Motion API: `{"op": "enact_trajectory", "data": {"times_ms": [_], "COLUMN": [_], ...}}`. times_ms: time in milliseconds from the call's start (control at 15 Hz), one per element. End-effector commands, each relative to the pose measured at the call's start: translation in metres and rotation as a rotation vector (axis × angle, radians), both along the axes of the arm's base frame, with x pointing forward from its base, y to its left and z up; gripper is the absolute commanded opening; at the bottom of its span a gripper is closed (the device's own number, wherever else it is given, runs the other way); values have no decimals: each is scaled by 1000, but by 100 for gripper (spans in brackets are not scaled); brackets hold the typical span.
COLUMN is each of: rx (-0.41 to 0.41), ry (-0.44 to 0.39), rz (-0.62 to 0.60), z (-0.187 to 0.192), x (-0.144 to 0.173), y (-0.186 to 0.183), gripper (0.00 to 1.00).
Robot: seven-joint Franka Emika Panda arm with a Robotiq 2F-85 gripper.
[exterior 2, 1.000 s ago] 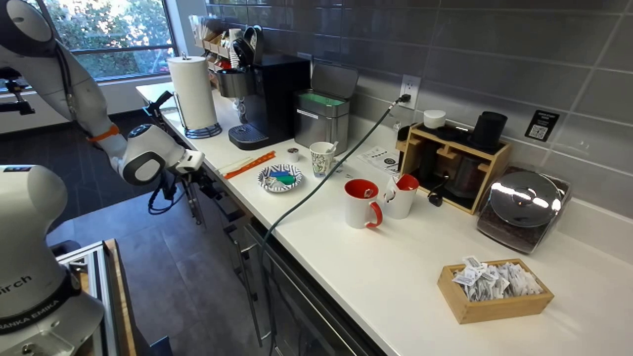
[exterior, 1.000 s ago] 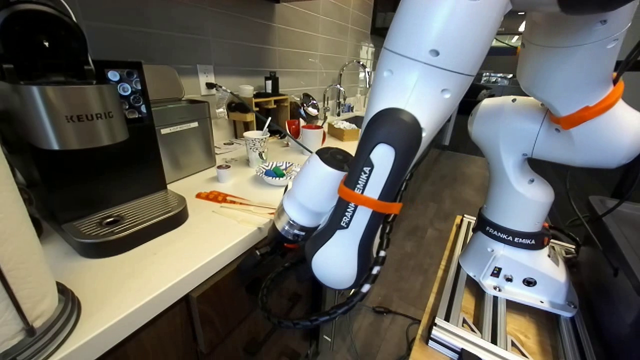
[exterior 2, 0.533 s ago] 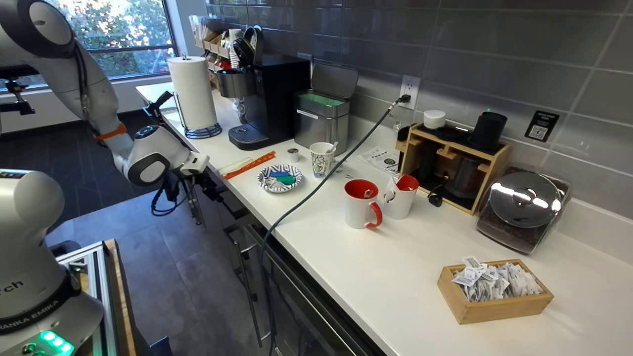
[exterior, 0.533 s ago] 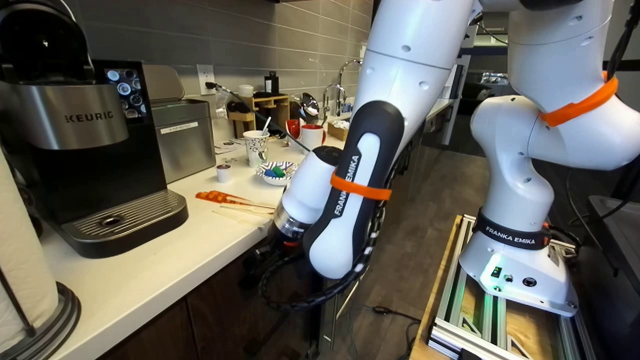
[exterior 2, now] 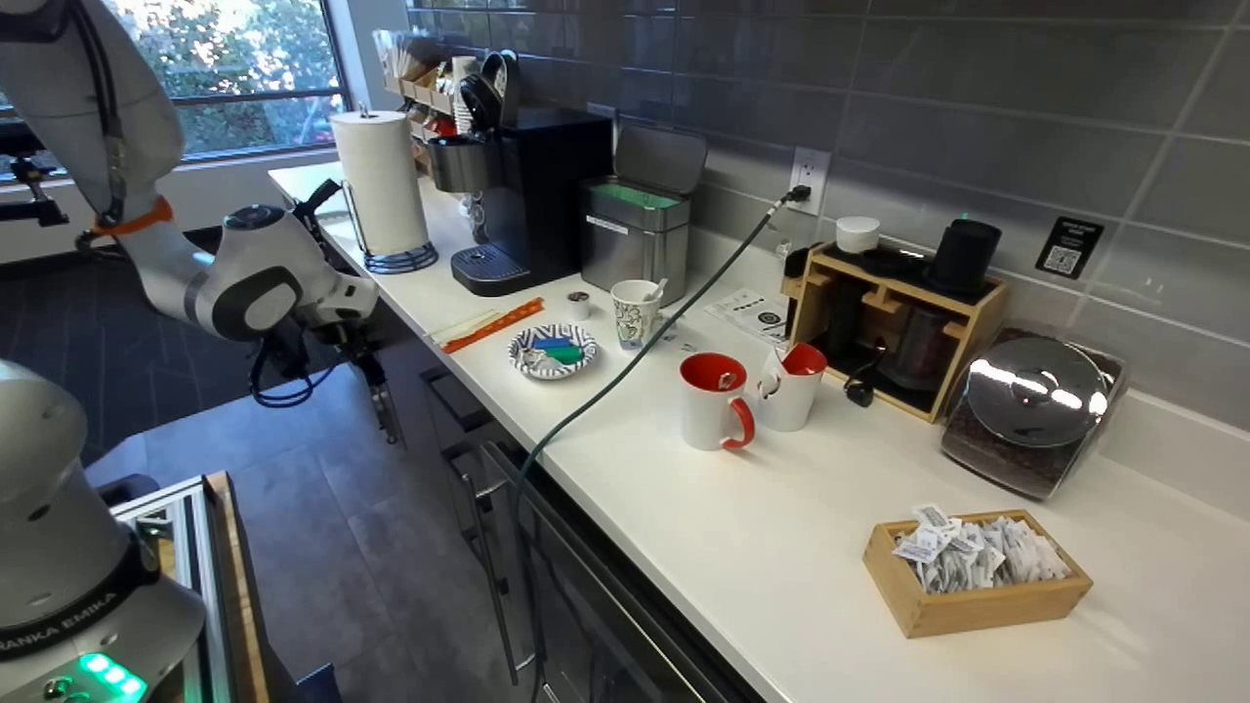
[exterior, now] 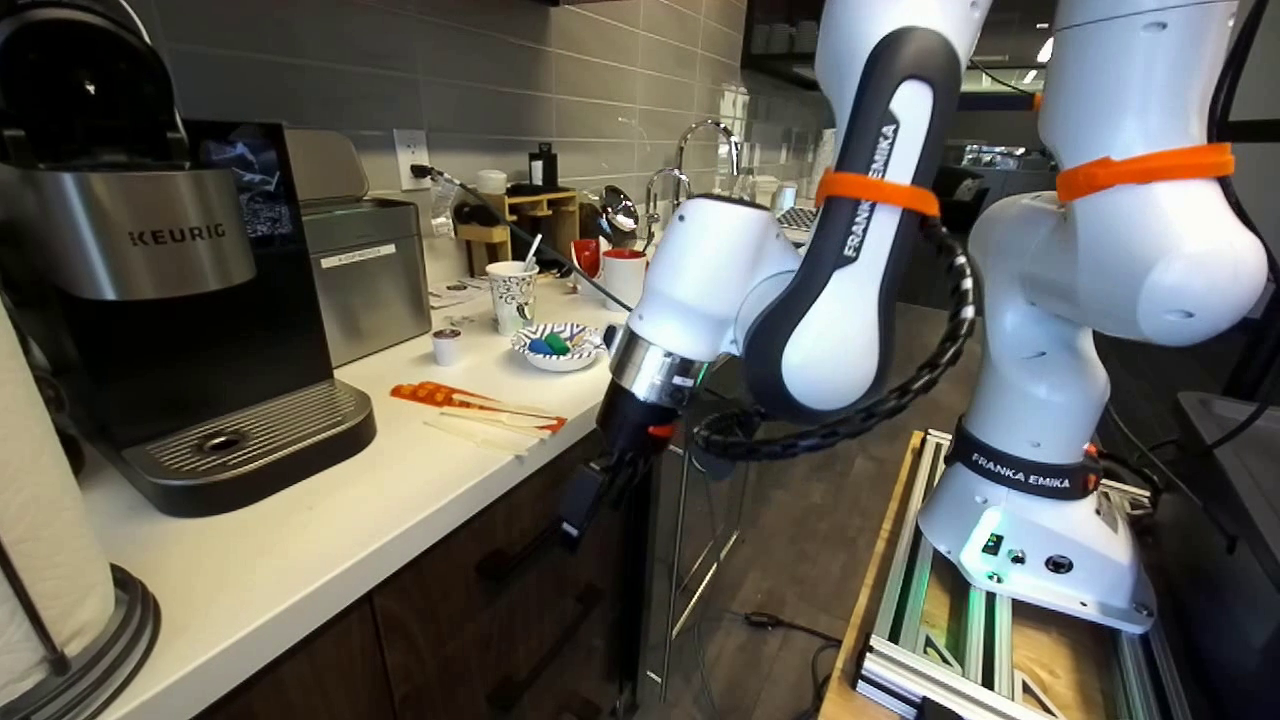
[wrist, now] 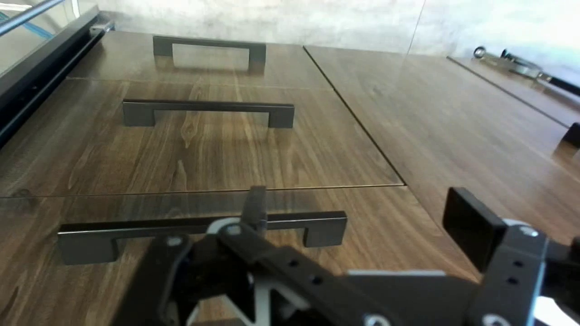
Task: Close the open drawer.
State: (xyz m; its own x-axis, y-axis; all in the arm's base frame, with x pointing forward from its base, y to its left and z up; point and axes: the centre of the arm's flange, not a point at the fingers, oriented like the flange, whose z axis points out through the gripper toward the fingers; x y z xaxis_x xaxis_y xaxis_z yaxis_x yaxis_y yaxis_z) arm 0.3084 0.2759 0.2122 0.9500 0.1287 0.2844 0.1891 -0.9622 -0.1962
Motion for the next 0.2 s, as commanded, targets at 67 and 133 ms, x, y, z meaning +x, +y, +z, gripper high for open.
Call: {"op": "enact_trajectory", "data": {"times_ms": [67,133], "rx": [30,48], "ry": [4,-14], "rz": [15,29], "z": [32,43], "x": [-2,-6], "y": [17,26], "gripper": [100,100]}}
